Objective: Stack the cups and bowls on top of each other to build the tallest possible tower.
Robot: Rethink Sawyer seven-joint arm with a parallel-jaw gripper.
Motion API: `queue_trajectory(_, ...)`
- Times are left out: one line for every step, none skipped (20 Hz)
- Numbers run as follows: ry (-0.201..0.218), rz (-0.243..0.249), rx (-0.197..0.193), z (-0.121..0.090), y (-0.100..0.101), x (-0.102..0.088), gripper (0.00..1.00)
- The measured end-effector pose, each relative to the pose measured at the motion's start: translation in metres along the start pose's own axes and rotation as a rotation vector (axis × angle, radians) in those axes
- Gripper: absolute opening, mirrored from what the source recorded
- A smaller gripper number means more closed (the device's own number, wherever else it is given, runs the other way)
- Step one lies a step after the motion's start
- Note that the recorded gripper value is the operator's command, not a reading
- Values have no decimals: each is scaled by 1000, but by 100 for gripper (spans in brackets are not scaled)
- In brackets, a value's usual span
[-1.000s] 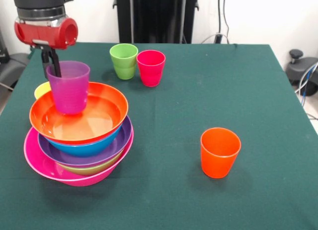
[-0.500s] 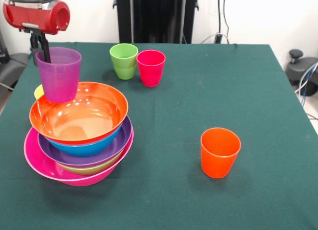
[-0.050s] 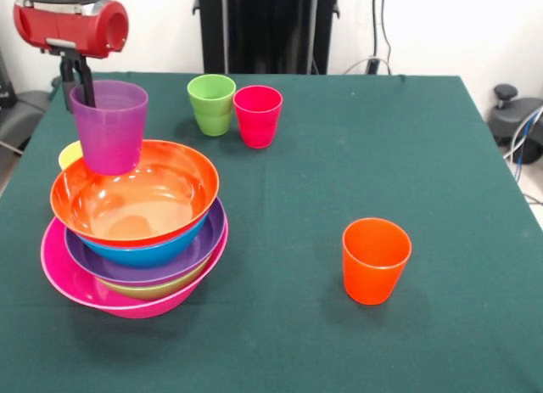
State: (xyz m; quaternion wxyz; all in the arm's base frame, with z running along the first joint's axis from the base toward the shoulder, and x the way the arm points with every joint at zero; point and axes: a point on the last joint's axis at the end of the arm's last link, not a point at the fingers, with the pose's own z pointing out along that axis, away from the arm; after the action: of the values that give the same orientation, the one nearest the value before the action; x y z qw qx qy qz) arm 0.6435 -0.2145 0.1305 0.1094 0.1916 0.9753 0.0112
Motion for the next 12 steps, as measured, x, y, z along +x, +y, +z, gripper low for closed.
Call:
queue_trajectory(2, -3, -1, 1, 2, 1, 0)
queue_trajectory(4, -5, -1, 2, 4, 2, 0)
queue_trajectory(5, -7, -1, 2, 5, 2, 0)
queue_trajectory(7, -10, -2, 4, 7, 3, 0)
queue_trajectory(10, -16, -2, 5, 11, 4, 0)
queue_trajectory(10, -19, -1, 5, 12, 5, 0)
queue_trajectory(11, -20, -1, 5, 13, 5, 0)
queue_trajectory(11, -21, 0, 5, 14, 5, 0)
queue_trajectory(12, -23, 0, 5, 15, 6, 0)
queue_trajectory(12, -23, 2, 5, 15, 6, 0)
queue_trajectory(13, -23, 3, 6, 14, 6, 0)
queue_trajectory(14, -21, 5, 6, 13, 7, 0)
